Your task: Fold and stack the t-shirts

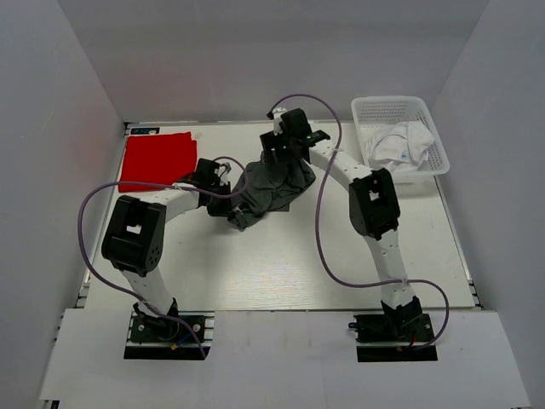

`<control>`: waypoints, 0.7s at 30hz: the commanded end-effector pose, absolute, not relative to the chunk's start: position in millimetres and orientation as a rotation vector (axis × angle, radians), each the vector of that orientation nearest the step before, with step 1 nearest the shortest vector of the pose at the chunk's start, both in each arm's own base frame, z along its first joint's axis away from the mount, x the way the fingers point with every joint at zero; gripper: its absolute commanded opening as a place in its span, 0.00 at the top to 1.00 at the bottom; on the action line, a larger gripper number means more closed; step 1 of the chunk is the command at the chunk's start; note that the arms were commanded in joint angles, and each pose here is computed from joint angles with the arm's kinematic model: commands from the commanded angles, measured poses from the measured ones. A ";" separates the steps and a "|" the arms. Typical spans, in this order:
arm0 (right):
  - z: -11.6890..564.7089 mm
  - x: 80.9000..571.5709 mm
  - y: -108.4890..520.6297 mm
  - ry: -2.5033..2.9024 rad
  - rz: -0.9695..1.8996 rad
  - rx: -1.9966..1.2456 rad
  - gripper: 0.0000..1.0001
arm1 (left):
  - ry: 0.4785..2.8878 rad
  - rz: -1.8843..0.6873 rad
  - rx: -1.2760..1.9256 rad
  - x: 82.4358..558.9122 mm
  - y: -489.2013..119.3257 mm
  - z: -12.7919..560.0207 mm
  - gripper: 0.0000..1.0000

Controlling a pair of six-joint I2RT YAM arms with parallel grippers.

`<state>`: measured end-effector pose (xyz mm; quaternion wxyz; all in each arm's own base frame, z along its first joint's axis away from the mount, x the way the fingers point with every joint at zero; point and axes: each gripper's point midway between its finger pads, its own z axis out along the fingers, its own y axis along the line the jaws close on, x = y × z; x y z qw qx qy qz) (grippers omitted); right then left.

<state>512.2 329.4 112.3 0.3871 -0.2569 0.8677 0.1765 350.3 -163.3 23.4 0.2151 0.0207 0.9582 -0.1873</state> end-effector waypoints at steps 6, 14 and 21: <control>133.5 539.0 365.0 2.094 0.538 -0.581 0.99 | 2.552 -0.439 0.003 369.4 -156.0 57.8 1.00; 287.2 565.0 319.5 1.790 0.411 -0.329 1.00 | 2.236 -0.167 -0.125 443.1 -122.9 183.8 1.00; 484.8 556.2 236.6 1.363 0.402 -0.059 1.00 | 1.858 -0.002 -0.184 514.2 -91.9 387.1 1.00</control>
